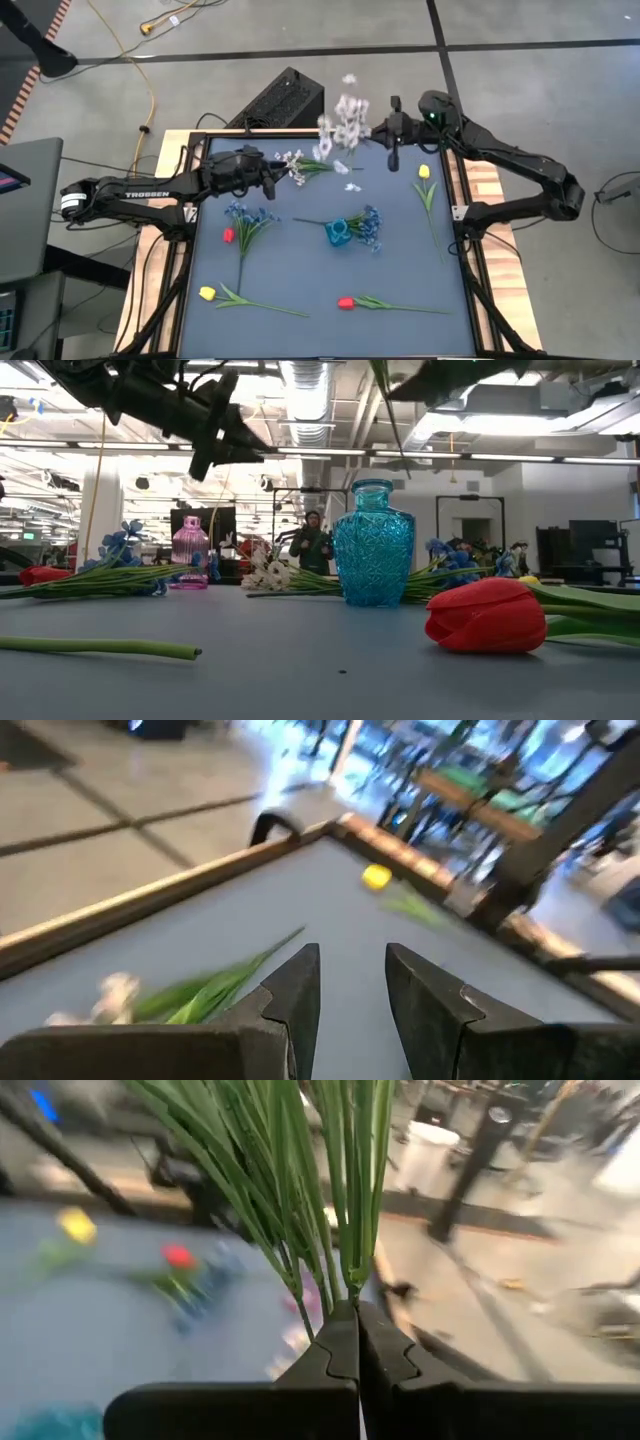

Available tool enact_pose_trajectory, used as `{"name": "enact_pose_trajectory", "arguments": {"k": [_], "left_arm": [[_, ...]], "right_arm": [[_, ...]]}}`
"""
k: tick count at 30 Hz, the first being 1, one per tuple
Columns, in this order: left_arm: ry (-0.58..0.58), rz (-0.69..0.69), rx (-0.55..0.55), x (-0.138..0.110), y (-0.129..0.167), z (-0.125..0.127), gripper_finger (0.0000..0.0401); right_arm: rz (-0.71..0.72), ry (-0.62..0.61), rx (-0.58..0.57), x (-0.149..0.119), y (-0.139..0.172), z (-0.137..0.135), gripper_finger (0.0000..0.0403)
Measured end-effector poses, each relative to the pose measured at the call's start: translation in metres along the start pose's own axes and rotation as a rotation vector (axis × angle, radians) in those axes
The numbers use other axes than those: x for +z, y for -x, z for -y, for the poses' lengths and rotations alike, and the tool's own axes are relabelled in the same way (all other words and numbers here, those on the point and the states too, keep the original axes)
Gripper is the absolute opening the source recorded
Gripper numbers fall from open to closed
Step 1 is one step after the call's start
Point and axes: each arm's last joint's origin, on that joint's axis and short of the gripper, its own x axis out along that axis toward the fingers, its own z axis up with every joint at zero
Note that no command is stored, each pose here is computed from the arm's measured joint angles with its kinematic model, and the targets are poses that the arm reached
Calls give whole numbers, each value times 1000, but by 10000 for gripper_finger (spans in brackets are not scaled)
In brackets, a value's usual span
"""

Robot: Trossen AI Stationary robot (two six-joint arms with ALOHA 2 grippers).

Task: Sort flowers into vase by color
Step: Put the right white flower into the blue vase

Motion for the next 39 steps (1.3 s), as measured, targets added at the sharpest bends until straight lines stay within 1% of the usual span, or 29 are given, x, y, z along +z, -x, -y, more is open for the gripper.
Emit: {"name": "enact_pose_trajectory", "arguments": {"k": [3, 5, 8, 12, 15, 17, 20, 22, 26, 31, 34, 39], "left_arm": [[9, 82, -80, 9, 1, 5, 105], [12, 136, -123, 14, 2, 10, 105], [4, 181, -161, 17, 3, 15, 105], [-56, 180, -222, 15, 5, 25, 119], [-70, 159, -251, 9, 3, 33, 148], [-51, 160, -274, 7, 0, 38, 170], [-22, 193, -312, 15, -7, 48, 199], [-49, 196, -325, 22, -13, 54, 211], [-94, 150, -336, 27, -30, 62, 217], [-103, 112, -325, 31, -44, 68, 217], [-103, 122, -343, 36, -47, 71, 217], [-147, 130, -375, 38, -46, 73, 217]], "right_arm": [[50, -182, 46, 2, -12, -1, 16], [53, -266, 66, 0, -22, -3, 16], [49, -309, 96, -2, -35, -8, 16], [91, -352, 138, 2, -49, -20, 16], [151, -366, 177, 8, -57, -29, 16], [193, -367, 197, 12, -61, -34, 16], [204, -379, 217, 13, -67, -40, 16], [193, -384, 213, 11, -72, -45, 16], [189, -396, 233, 10, -79, -52, 16], [183, -397, 235, 10, -81, -59, 16], [189, -391, 213, 12, -80, -61, 16], [185, -383, 198, 12, -82, -65, 16]]}}
